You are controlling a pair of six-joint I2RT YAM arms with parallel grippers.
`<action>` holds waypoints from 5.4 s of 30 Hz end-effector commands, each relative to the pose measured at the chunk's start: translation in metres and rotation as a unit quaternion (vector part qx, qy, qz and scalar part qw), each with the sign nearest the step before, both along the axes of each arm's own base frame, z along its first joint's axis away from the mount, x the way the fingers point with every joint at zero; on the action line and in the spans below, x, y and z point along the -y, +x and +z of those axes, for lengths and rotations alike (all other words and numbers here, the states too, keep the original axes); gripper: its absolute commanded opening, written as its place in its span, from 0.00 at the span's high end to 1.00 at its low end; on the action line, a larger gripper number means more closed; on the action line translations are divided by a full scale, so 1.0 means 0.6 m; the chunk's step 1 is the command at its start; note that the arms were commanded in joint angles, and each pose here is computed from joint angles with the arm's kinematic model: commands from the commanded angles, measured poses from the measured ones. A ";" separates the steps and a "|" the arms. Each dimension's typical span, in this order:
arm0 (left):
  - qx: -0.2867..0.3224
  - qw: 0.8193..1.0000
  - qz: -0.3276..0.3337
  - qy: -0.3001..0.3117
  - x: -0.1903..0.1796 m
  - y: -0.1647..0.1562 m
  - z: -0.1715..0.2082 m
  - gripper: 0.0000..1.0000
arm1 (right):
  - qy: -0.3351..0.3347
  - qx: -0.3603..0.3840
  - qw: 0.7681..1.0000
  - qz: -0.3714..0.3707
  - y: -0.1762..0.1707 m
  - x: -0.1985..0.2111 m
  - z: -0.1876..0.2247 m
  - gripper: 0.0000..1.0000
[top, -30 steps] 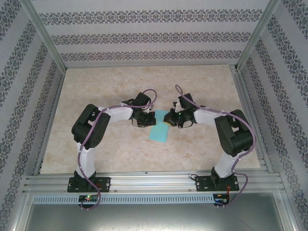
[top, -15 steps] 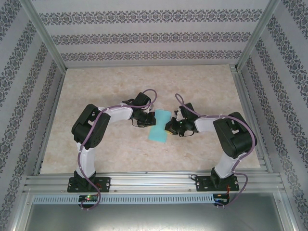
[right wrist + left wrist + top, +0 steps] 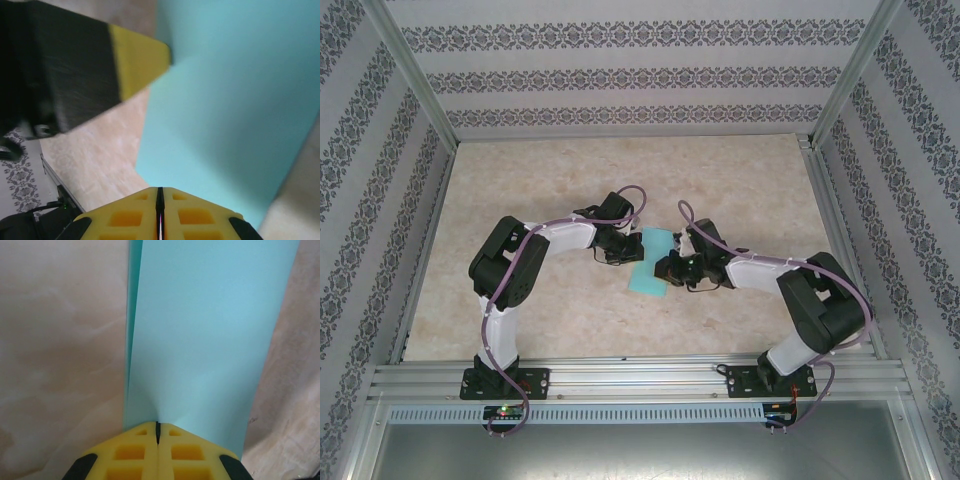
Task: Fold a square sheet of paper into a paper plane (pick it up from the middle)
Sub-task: First fold the paper in half at the center of the table, then fold the triangle a second time at the center of the table.
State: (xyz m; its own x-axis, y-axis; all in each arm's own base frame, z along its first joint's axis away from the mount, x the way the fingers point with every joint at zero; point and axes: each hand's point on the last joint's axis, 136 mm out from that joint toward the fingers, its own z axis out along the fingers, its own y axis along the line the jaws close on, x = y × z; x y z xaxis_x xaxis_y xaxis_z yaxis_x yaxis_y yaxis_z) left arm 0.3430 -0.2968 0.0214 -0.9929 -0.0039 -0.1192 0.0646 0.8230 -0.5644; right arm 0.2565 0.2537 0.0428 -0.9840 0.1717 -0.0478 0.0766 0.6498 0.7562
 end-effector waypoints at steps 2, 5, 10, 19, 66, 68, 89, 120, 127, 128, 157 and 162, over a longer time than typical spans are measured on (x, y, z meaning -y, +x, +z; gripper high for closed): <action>-0.042 0.999 -0.014 0.027 -0.009 -0.036 -0.032 1.00 | -0.016 -0.036 0.999 -0.008 -0.024 0.007 -0.054 0.90; -0.041 0.999 -0.015 0.030 -0.010 -0.036 -0.031 1.00 | -0.026 -0.046 0.999 -0.011 -0.037 0.015 -0.071 0.90; -0.040 0.999 -0.016 0.031 -0.011 -0.036 -0.030 1.00 | -0.017 -0.026 0.999 -0.010 -0.034 0.014 -0.040 0.90; -0.039 0.999 -0.015 0.029 -0.010 -0.035 -0.028 1.00 | -0.029 -0.021 0.999 0.010 -0.049 0.006 -0.031 0.90; -0.044 0.998 -0.025 0.036 -0.011 -0.038 -0.031 1.00 | -0.007 0.016 0.997 -0.071 0.246 0.059 0.021 0.89; -0.045 0.998 -0.026 0.033 -0.009 -0.037 -0.030 1.00 | -0.018 0.016 0.997 -0.070 0.251 0.061 0.021 0.89; -0.022 0.999 -0.035 0.000 0.009 -0.026 0.020 0.97 | -0.074 -0.021 0.995 -0.058 0.239 0.062 -0.035 0.89; 0.083 0.989 0.122 0.006 -0.255 -0.154 0.211 0.72 | -0.104 0.180 0.977 -0.043 0.046 0.091 0.163 0.44; 0.068 0.985 0.155 -0.025 -0.250 -0.145 0.209 0.66 | -0.086 0.105 0.991 -0.008 0.056 0.047 0.126 0.45; 0.066 0.984 0.158 -0.037 -0.244 -0.142 0.209 0.65 | -0.090 0.099 0.991 -0.010 0.061 0.046 0.119 0.46; -0.010 0.985 0.109 -0.136 -0.098 -0.051 0.122 0.54 | -0.143 -0.014 0.990 -0.008 0.045 0.034 -0.033 0.62; -0.014 0.986 0.102 -0.129 -0.080 -0.045 0.111 0.54 | -0.153 -0.023 0.988 -0.002 0.041 0.039 -0.045 0.62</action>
State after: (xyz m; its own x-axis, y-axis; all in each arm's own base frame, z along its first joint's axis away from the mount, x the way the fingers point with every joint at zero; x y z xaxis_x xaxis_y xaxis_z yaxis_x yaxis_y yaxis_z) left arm 0.3065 -0.2358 0.0780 -0.9697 -0.2424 -0.0296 -0.1443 0.6665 -0.7314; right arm 0.2850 0.2318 0.0217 -0.9839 0.1642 -0.0710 0.1030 0.8444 0.5257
